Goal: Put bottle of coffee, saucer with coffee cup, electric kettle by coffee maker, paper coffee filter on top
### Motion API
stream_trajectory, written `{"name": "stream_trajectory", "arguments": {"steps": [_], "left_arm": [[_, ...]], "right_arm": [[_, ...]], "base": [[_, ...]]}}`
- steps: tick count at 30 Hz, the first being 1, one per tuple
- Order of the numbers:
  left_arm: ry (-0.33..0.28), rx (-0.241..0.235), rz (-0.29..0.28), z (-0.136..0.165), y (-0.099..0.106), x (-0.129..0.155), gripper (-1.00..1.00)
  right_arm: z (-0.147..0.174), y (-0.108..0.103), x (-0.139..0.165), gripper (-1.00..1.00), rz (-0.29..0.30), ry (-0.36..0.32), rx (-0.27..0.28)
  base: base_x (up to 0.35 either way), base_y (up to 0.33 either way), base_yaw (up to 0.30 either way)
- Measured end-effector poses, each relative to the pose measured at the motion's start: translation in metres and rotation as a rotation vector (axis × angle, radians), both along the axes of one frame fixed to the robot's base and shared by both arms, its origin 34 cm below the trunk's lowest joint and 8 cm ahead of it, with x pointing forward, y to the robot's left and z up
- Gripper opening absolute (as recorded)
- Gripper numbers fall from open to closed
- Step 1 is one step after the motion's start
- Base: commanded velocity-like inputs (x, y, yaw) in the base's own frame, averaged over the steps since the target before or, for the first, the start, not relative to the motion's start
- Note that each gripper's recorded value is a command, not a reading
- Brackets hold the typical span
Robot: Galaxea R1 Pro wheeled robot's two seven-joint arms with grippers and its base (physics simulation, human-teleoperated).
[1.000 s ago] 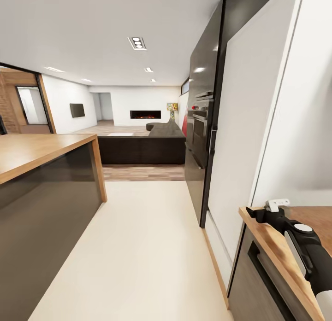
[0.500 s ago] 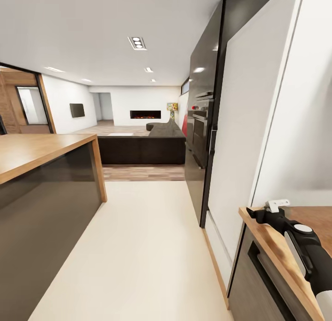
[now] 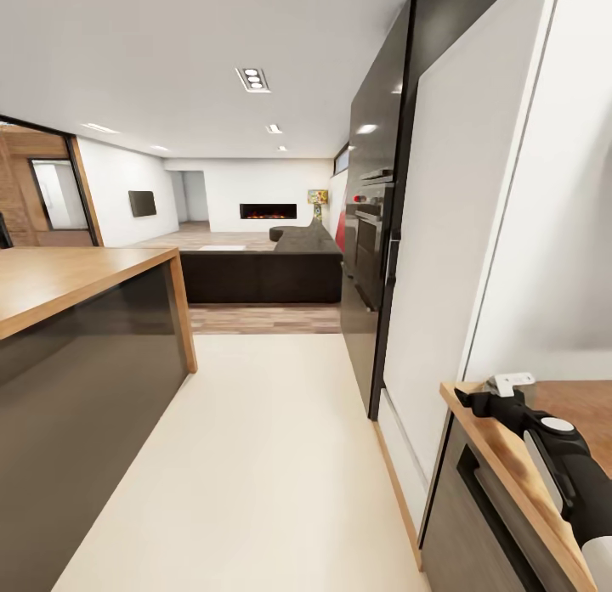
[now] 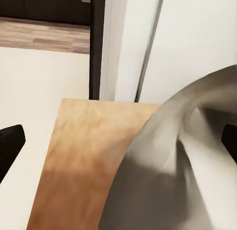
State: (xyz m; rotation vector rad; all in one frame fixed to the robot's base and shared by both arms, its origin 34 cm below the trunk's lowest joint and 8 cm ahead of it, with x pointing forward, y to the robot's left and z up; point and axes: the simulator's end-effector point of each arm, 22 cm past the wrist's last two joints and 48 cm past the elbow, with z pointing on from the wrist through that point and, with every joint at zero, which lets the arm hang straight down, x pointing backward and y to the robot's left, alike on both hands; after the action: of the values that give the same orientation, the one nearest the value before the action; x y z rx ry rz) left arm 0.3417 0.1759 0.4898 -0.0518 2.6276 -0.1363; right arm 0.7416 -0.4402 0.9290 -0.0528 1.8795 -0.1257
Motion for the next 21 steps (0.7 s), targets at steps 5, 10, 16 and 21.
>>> {"name": "stream_trajectory", "arguments": {"steps": [5, 10, 16, 21], "left_arm": [[0.000, 0.000, 0.000, 0.0000, 0.0000, 0.0000, 1.00], [0.000, 0.000, 0.000, 0.0001, 0.0000, 0.0000, 1.00], [0.000, 0.000, 0.001, 0.0000, 0.0001, 0.0000, 1.00], [0.000, 0.000, 0.001, -0.0001, 0.0001, -0.0001, 1.00]], "right_arm": [[-0.0011, 0.0001, -0.0001, 1.00, 0.000, 0.002, 0.000], [-0.0017, 0.0005, -0.0002, 1.00, 0.001, 0.004, 0.001], [-0.0021, 0.0006, -0.0001, 1.00, 0.001, 0.004, 0.001], [-0.0020, 0.0006, -0.0001, 1.00, 0.000, 0.004, 0.001]], "base": [[0.025, 0.000, 0.000], [0.084, 0.000, 0.000], [0.020, 0.000, 0.000], [0.005, 0.000, 0.000]]}}
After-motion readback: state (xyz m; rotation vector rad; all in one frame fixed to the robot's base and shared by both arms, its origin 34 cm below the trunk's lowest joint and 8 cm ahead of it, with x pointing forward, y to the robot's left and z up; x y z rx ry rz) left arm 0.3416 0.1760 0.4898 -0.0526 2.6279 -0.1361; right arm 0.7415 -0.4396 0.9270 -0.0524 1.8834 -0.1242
